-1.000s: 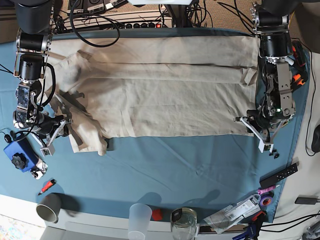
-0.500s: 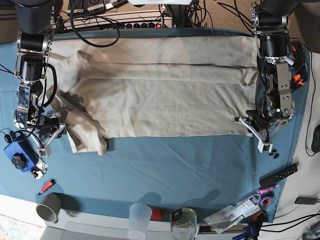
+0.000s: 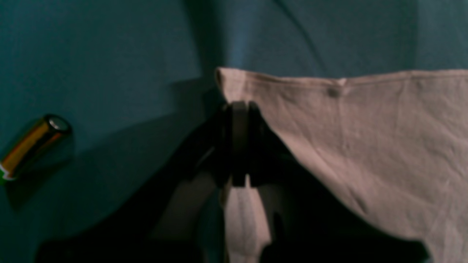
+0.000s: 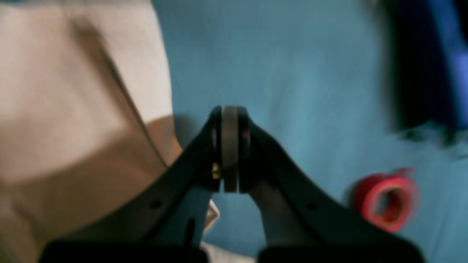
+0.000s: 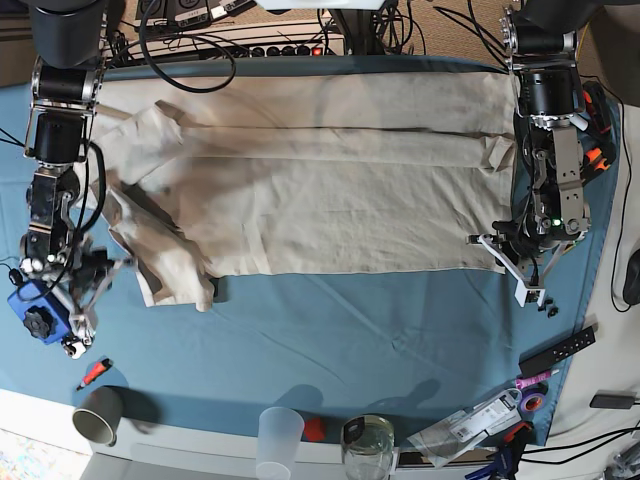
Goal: Fold the T-shirt properly
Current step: 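Grasp the hem edge with the left gripper while right holds sleeve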
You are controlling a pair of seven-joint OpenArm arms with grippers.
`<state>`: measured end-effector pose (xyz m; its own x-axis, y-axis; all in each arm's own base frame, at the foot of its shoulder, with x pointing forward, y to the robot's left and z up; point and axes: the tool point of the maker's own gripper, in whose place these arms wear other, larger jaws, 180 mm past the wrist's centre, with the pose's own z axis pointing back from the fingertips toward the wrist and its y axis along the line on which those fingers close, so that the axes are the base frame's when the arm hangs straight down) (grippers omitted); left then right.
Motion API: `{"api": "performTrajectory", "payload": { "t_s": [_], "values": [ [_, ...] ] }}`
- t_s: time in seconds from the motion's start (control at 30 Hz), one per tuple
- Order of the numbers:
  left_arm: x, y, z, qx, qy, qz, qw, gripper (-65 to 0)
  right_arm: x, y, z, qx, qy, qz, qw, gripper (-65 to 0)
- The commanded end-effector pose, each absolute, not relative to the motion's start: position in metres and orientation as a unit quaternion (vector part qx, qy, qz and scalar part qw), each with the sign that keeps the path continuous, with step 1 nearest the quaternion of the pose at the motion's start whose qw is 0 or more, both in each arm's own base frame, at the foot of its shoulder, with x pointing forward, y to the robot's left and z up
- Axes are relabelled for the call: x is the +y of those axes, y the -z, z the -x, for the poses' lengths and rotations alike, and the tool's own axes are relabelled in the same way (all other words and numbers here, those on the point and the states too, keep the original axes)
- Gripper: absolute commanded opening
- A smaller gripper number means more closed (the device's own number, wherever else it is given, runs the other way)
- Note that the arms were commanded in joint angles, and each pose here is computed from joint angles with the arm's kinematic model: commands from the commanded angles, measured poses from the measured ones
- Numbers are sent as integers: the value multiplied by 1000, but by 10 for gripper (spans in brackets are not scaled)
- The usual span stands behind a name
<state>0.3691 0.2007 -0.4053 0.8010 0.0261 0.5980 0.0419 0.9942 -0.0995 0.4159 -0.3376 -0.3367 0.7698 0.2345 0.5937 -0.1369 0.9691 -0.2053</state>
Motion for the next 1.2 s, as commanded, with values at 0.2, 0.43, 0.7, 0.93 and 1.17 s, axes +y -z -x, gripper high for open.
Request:
{"api": "performTrajectory", "payload": {
  "t_s": [0.2,0.43,0.7,0.93,1.17],
  "values": [
    [194,409,-364,-294,12,63,954,-650,-329,284,-443,-407,-119,86,901,-650],
    [194,409,-364,-294,12,63,954,-650,-325,299,-430,-361,-172,89,912,-510],
    [193,409,-364,-294,12,64,953,-650,-325,304,-430,-362,-167,82,914,-424],
    [194,409,-364,-294,12,63,954,-650,-338,364,-408,-312,-142,33,939,-424],
    [193,409,-365,-296,11,66,953,-650,-319,384,-407,-305,-147,7,941,-424]
  ]
}}
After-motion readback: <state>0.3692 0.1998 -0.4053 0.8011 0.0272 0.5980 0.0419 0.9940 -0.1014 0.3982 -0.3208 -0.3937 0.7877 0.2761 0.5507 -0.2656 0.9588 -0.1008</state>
